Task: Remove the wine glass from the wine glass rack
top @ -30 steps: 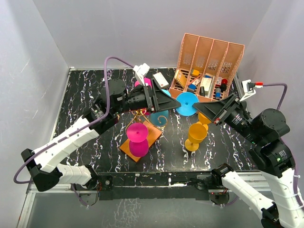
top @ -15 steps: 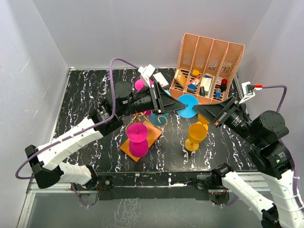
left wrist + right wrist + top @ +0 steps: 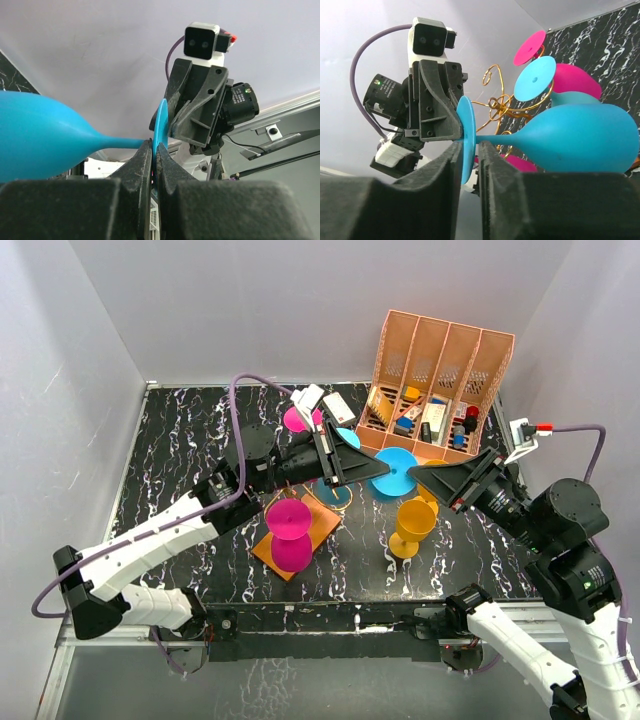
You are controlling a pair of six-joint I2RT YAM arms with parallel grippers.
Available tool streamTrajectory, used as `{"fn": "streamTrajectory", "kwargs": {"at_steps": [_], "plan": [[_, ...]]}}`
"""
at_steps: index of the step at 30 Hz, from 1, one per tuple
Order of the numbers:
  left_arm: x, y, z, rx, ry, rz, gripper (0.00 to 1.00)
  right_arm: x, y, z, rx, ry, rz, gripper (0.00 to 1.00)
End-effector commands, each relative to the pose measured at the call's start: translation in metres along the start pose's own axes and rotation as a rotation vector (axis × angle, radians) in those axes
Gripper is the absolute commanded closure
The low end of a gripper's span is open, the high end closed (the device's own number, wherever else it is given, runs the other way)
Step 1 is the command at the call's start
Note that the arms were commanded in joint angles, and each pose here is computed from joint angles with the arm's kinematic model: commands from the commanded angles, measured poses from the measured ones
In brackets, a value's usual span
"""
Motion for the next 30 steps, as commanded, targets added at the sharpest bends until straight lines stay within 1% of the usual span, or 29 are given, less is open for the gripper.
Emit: {"fn": "streamTrajectory", "kwargs": {"at_steps": [1,3,6,7,11,16,19,23,26,30], "plan": [[-0.019,-0.023,0.006,0.009,-0.058,-0.059,1.00,-0.005,0.009,0.008,-0.052,-0.058,0.044,0.68],[-0.023,-0.025,0.006,0.010,-0.063,-0.065,1.00,-0.008,0.009,0.008,-0.060,-0.070,0.042,0.54],[-0.027,-0.027,0.005,-0.002,-0.064,-0.078,1.00,-0.012,0.008,0.009,-0.073,-0.091,0.027,0.40],[-0.027,-0.028,0.004,-0.006,-0.064,-0.091,1.00,-0.015,0.009,0.010,-0.076,-0.099,0.022,0.36],[-0.032,-0.030,0.002,-0.021,-0.067,-0.116,1.00,-0.023,0.011,0.013,-0.100,-0.122,-0.004,0.28],[-0.044,-0.037,0.003,-0.028,-0.098,-0.149,1.00,-0.037,0.010,0.018,-0.145,-0.168,-0.071,0.14],[-0.053,-0.041,0.002,-0.037,-0.119,-0.188,1.00,-0.047,0.009,0.019,-0.147,-0.194,-0.104,0.10],[-0.063,-0.048,0.001,-0.045,-0.131,-0.238,1.00,-0.058,0.008,0.017,-0.136,-0.219,-0.110,0.09],[-0.070,-0.057,0.002,-0.057,-0.141,-0.296,1.00,-0.058,0.004,0.012,-0.104,-0.215,-0.104,0.09],[-0.080,-0.070,0.002,-0.079,-0.138,-0.382,1.00,-0.052,-0.003,0.002,-0.049,-0.178,-0.068,0.09]]}}
Point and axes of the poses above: each gripper's point midway between its finger pads, its own x axis out along the fingers, its own y axis along the line the jaws close on, z = x × y, the point moved 7 cm from there along -x, back along the fingers, and after that the axes turned 4 degrees about x, right-handed, at the moved point
